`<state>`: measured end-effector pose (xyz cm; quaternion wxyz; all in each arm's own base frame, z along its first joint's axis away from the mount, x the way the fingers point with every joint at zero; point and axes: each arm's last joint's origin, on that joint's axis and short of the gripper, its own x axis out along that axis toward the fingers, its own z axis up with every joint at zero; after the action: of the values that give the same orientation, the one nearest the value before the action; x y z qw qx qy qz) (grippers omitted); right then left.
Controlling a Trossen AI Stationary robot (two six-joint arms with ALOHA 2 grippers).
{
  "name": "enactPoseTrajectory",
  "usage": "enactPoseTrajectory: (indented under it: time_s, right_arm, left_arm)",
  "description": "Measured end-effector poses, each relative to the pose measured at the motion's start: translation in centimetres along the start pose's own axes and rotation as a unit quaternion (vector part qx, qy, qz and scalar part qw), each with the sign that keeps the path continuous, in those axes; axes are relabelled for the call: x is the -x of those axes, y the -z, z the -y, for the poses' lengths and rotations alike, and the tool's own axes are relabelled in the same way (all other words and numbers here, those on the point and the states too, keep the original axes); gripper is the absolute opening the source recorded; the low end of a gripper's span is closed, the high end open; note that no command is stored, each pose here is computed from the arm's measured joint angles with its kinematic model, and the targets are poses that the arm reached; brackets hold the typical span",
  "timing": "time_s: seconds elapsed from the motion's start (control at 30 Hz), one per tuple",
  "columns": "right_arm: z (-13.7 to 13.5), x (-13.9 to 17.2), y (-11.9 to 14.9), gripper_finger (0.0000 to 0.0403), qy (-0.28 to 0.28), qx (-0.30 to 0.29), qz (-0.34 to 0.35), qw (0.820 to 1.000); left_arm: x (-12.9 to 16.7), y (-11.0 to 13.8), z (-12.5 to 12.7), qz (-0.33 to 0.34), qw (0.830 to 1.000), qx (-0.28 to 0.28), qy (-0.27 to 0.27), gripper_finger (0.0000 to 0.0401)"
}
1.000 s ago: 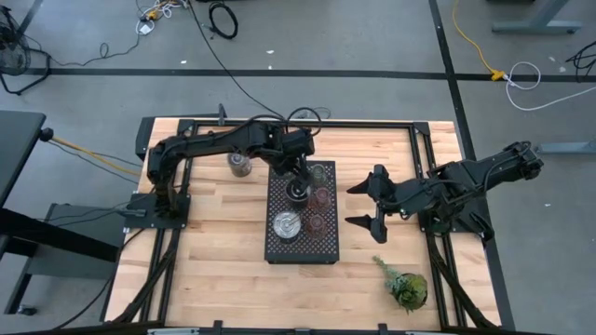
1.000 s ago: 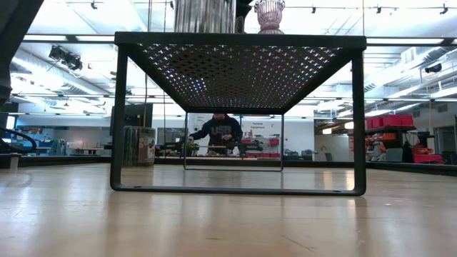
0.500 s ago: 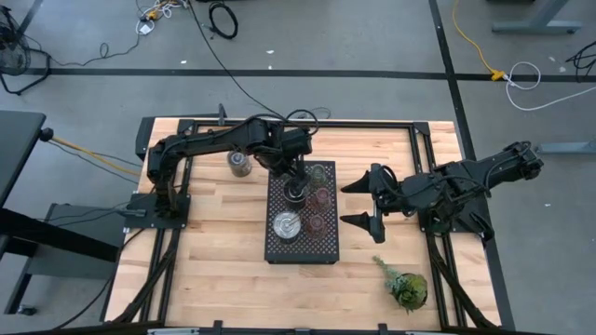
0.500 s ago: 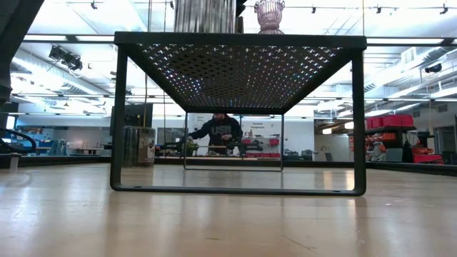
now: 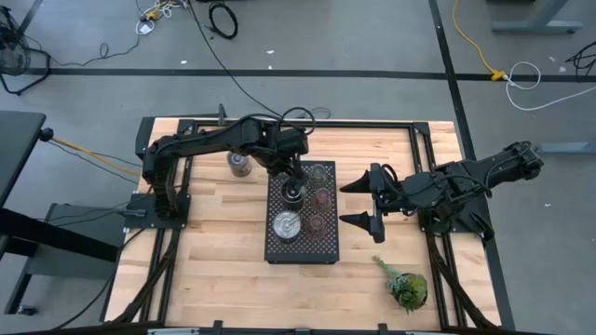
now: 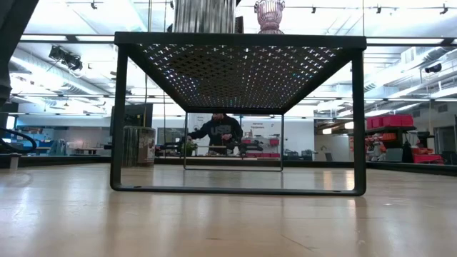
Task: Pick & Place candle stick holders
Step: Put the silver scented candle on the shelf aligned with the silver scented candles
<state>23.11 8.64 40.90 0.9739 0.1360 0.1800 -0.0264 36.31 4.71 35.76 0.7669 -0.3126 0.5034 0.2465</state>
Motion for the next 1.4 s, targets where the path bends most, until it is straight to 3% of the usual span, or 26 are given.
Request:
enactPoseTrajectory:
  time_s: [0.2,0.37,0.47,0.53,0.7,0.93,1.07,1.4]
  right_arm:
    - [0.0,0.0,0.0,0.0369,-0.001,-0.001,0.002,1.000]
    - [0.0,0.0,-0.1,0.0369,-0.002,-0.002,0.004,1.000]
    - [0.0,0.0,-0.1,0.0369,-0.002,-0.002,0.004,1.000]
    - [-0.1,0.0,-0.1,0.0369,-0.003,-0.002,0.006,1.000]
    - [-0.1,0.0,-0.3,0.0369,-0.007,-0.006,0.014,1.000]
    - [-0.2,0.0,-0.3,0.0369,-0.008,-0.007,0.016,1.000]
    - [-0.2,0.0,-0.3,0.0369,-0.008,-0.007,0.016,1.000]
    - [-0.2,0.0,-0.4,0.0369,-0.008,-0.008,0.018,1.000]
  left_arm:
    - [2.2,-0.1,0.0,0.018,0.999,-0.027,-0.010,0.0399]
    - [4.6,0.0,-2.3,0.035,0.992,-0.014,-0.121,0.0399]
    - [6.0,-0.2,-3.9,0.037,0.995,-0.011,-0.089,0.0399]
    - [6.6,-0.4,-5.2,0.034,0.995,0.012,-0.096,0.0399]
    - [5.8,-0.1,-9.0,0.008,0.989,0.055,-0.134,0.0399]
    - [2.4,1.9,-14.2,-0.094,0.971,0.146,-0.166,0.0399]
    - [0.9,2.6,-15.1,-0.116,0.964,0.135,-0.198,0.0399]
    - [0.4,2.3,-15.4,-0.070,0.958,0.090,-0.264,0.0399]
